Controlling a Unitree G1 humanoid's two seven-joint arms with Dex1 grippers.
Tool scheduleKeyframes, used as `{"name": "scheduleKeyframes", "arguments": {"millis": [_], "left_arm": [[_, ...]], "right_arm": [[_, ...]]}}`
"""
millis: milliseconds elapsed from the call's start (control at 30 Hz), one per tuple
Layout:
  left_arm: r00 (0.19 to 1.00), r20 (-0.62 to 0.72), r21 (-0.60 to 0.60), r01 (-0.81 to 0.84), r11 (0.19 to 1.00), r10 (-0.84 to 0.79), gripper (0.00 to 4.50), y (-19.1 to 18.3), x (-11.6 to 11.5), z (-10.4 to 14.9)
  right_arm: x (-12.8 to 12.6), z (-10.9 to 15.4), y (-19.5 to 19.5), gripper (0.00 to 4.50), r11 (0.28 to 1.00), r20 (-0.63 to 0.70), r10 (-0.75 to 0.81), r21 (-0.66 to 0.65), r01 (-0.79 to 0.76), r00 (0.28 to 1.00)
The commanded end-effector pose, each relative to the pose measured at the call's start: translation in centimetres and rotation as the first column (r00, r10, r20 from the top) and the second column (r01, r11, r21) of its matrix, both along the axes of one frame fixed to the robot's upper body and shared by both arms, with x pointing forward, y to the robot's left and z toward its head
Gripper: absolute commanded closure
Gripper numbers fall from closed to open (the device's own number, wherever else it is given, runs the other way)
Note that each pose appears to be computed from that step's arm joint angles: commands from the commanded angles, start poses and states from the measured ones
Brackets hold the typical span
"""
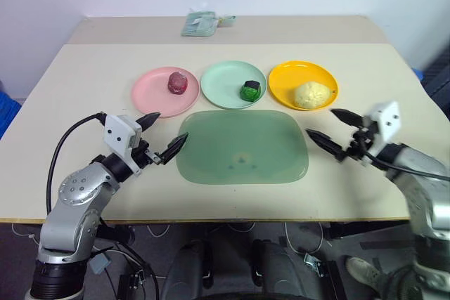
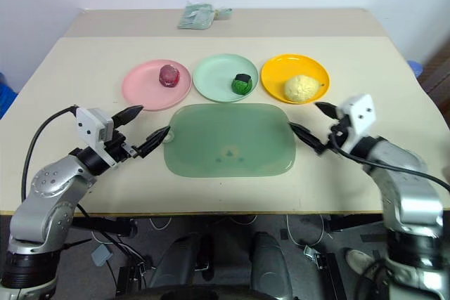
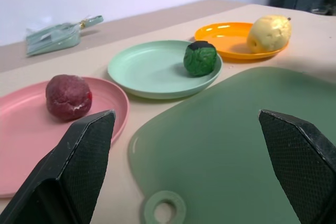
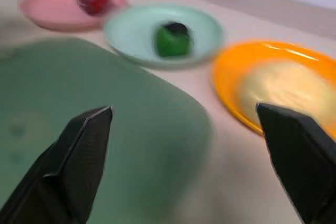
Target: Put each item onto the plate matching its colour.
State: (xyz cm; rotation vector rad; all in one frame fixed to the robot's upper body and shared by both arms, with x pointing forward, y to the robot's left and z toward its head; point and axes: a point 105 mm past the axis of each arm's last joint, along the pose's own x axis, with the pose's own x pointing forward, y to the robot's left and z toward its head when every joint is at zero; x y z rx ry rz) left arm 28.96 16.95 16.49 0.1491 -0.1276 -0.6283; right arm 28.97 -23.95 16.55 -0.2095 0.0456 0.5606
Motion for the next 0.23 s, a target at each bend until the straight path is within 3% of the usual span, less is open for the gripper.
{"name": "scheduleKeyframes", "arguments": {"millis": [33,233], "left_arm": [[0.999,0.030,0.010,0.009,1.000,-0.009,0.00,0.64,-0.18,0.62],[0.997,0.009,0.002,0.076,0.997,-0.076,0.00,0.49,-0.04,0.08]], "right_arm": [[-2.11,1.91,-0.70,0.04,0.999,0.040,-0.016,-0.035,0.018,0.999],[-2.75,2.22,-0.64,0.04,1.000,0.035,-0.024,-0.020,0.024,0.999]]}}
